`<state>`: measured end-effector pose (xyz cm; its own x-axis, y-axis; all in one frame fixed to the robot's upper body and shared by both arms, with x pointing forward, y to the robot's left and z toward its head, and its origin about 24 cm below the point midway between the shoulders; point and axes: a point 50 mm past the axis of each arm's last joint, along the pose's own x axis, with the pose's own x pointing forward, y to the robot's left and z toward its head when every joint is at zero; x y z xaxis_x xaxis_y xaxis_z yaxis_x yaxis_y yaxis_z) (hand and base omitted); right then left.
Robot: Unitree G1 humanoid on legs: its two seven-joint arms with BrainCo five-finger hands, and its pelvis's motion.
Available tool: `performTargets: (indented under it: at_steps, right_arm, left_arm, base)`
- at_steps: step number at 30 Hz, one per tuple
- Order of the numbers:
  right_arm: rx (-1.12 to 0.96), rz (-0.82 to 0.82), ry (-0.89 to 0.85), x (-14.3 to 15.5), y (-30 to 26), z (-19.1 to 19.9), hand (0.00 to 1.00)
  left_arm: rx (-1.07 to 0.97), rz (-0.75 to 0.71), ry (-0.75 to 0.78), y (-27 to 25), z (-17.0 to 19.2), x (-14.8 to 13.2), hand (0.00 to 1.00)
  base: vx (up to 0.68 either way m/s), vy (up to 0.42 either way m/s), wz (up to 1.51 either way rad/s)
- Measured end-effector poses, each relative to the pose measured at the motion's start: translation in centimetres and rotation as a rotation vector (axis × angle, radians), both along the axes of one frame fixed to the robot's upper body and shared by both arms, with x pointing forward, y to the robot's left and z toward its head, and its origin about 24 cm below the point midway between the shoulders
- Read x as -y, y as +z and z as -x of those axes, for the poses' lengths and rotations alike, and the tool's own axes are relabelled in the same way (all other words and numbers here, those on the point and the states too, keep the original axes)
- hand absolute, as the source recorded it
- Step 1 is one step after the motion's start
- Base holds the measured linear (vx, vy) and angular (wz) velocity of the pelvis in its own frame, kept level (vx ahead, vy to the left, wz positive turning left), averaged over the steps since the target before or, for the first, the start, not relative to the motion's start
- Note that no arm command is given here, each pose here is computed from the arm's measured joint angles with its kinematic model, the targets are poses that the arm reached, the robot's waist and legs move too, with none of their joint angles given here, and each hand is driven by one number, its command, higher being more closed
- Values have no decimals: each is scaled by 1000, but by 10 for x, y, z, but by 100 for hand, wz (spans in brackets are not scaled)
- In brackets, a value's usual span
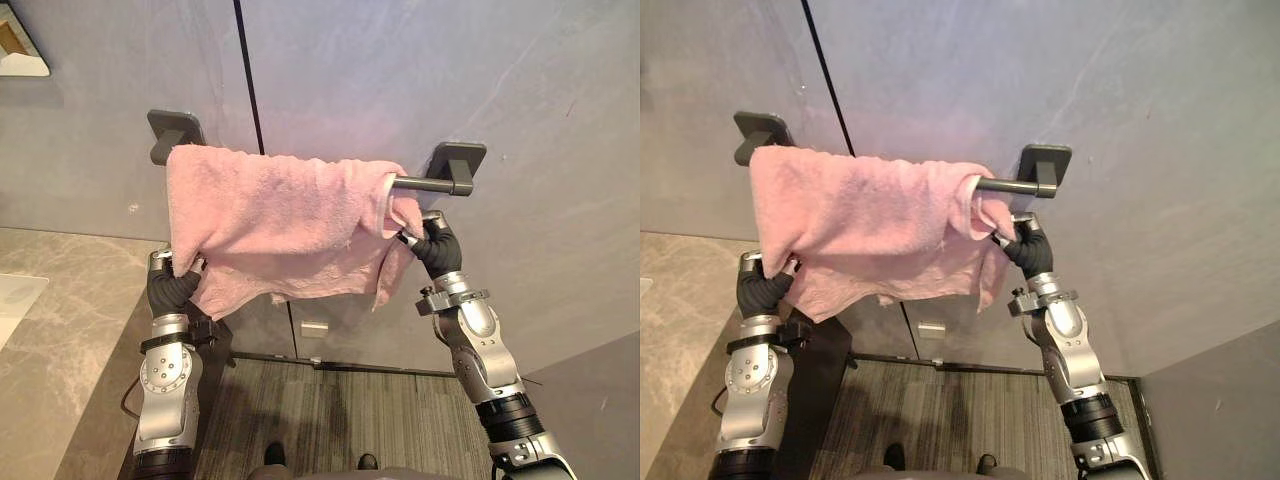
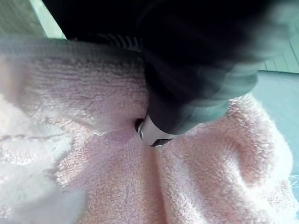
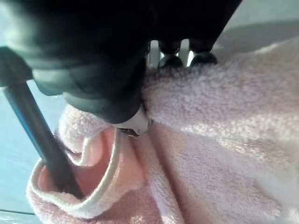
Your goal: Organize washtable
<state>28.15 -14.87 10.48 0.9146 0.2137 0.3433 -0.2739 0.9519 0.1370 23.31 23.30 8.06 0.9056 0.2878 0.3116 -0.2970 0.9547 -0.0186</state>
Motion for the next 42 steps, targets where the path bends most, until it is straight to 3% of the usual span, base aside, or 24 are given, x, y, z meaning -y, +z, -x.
performTargets:
  at_steps: [17, 34, 35, 36, 42]
  right_arm:
    - [-82, -22, -40, 11, -19, 1, 100]
    - [-124, -50, -16, 0, -34, 2, 100]
    - [-124, -48, -10, -1, -34, 2, 100]
    - [-125, -45, -2, -3, -35, 2, 0]
    - [-159, -37, 19, -9, -43, 4, 0]
  left_arm:
    - [-85, 48, -35, -23, -10, 9, 100]
    - [-189, 121, -93, -50, -11, 26, 100]
    - [-193, 121, -101, -51, -11, 28, 0]
    - [-199, 121, -104, -52, -10, 29, 0]
    - [-237, 128, -97, -60, -7, 28, 0]
  base:
    - [0, 0, -1]
    - [0, 0, -1]
    - [0, 0, 0]
    - [0, 0, 0]
    - [0, 0, 0]
